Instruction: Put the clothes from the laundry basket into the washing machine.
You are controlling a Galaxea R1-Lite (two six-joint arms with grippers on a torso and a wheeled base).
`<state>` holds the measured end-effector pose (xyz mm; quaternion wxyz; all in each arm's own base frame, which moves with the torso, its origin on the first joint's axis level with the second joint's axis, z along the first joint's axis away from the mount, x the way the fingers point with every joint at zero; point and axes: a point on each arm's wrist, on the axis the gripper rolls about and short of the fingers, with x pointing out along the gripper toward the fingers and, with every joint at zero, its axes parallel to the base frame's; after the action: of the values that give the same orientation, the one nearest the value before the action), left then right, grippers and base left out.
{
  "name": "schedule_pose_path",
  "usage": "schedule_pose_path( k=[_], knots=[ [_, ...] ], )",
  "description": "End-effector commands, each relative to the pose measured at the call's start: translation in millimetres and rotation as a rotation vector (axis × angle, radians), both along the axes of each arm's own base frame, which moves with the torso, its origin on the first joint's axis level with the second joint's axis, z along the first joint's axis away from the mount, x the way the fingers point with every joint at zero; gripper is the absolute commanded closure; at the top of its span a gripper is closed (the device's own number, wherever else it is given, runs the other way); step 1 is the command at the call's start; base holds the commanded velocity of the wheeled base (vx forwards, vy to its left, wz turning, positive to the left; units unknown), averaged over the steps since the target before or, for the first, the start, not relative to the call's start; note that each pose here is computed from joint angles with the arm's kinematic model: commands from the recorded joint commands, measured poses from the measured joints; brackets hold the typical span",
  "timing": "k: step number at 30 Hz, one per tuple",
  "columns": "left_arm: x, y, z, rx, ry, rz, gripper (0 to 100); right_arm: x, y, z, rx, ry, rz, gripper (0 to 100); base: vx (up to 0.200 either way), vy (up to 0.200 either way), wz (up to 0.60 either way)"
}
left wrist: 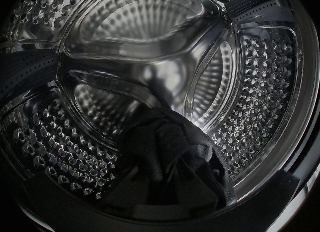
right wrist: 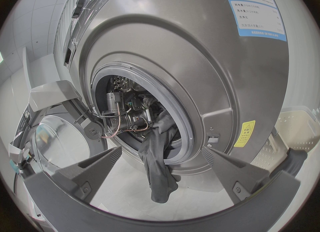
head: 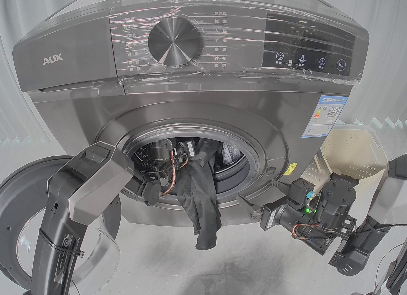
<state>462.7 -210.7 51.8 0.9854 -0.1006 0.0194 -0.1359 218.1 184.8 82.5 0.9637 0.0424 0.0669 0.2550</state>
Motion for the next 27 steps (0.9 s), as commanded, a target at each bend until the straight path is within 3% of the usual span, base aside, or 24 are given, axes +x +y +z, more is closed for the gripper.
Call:
schedule_pose_path(
  k=[1, 14, 23, 27],
  knots=[
    [-1.7, 0.1, -3.2, 0.002, 0.009, 0.001, 0, -0.2, 0.3, -1.1, -0.002, 0.003, 0.001, 0, 0.000, 0.000, 0.00],
    [-53.9, -20.3, -10.4, 0.065, 0.119, -0.124, 0, -0.3, 0.3, -2.2, -0.005, 0.007, 0.001, 0, 0.000, 0.000, 0.00],
    [-77.6, -27.7, -45.6, 0.177, 0.213, -0.208, 0, -0.8, 0.9, -2.2, -0.005, 0.007, 0.005, 0, 0.000, 0.000, 0.00],
    [-75.4, -28.2, -63.3, 0.193, 0.235, -0.206, 0, -1.8, 2.5, -1.9, -0.004, 0.005, 0.011, 0, 0.000, 0.000, 0.00]
  ],
)
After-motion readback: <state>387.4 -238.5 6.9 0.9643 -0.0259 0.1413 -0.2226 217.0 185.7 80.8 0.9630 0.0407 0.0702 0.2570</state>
